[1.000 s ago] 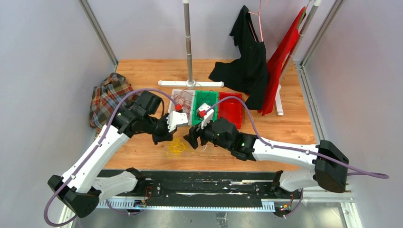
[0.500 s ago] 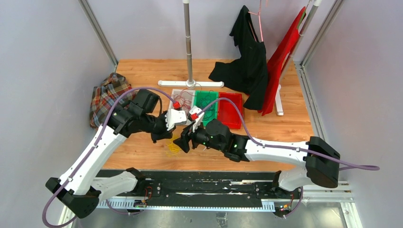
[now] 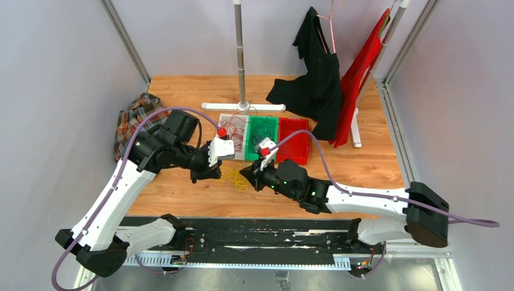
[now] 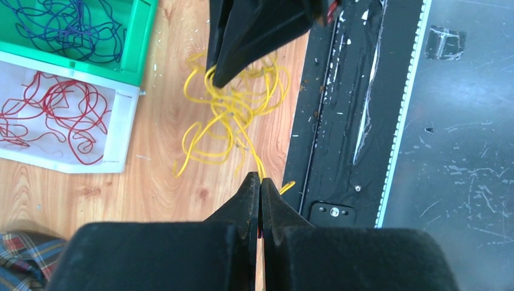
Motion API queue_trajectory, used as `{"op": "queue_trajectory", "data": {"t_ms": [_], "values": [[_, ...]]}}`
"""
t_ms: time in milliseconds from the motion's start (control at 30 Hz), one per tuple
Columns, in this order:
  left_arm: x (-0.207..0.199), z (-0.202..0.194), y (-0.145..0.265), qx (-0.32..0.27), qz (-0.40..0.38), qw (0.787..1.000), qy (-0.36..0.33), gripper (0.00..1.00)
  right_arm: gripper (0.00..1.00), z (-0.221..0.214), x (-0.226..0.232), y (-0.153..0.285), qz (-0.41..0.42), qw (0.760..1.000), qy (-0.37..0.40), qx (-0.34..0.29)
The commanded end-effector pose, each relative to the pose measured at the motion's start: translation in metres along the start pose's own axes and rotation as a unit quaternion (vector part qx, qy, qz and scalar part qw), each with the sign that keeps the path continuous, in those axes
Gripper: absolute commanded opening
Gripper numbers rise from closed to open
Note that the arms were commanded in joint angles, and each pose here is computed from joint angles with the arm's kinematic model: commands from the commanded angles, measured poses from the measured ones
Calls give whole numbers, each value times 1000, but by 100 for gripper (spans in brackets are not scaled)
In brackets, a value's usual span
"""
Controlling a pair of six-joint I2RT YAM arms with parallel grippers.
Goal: Untangle the cables
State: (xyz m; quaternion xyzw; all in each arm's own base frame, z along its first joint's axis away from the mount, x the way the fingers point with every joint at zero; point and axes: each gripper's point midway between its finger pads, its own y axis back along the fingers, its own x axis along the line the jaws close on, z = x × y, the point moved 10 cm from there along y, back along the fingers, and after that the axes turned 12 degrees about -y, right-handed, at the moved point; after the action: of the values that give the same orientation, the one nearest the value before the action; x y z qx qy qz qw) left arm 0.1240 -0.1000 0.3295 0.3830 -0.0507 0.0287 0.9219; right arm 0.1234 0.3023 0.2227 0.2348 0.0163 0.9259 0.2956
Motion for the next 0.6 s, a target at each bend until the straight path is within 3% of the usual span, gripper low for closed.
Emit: {"op": "queue_trajectory", "data": {"t_ms": [0, 167, 233, 467, 567], "values": [[-1, 5, 8, -4, 0, 1000, -2, 1, 1, -1, -12, 21, -41, 999, 2, -19], [1, 7, 12, 5, 18, 1000, -9, 1, 1, 5, -15, 39, -46, 999, 13, -16], [2, 9, 14, 1, 20, 1000, -7, 1, 10, 8, -14, 42, -48, 999, 22, -3], [0, 31, 27, -47, 22, 999, 0, 1, 19, 3, -5, 46, -2, 997, 31, 69], [1, 35, 31, -54, 26, 998, 3, 1, 29, 14, 2, 47, -5, 996, 39, 81]]}}
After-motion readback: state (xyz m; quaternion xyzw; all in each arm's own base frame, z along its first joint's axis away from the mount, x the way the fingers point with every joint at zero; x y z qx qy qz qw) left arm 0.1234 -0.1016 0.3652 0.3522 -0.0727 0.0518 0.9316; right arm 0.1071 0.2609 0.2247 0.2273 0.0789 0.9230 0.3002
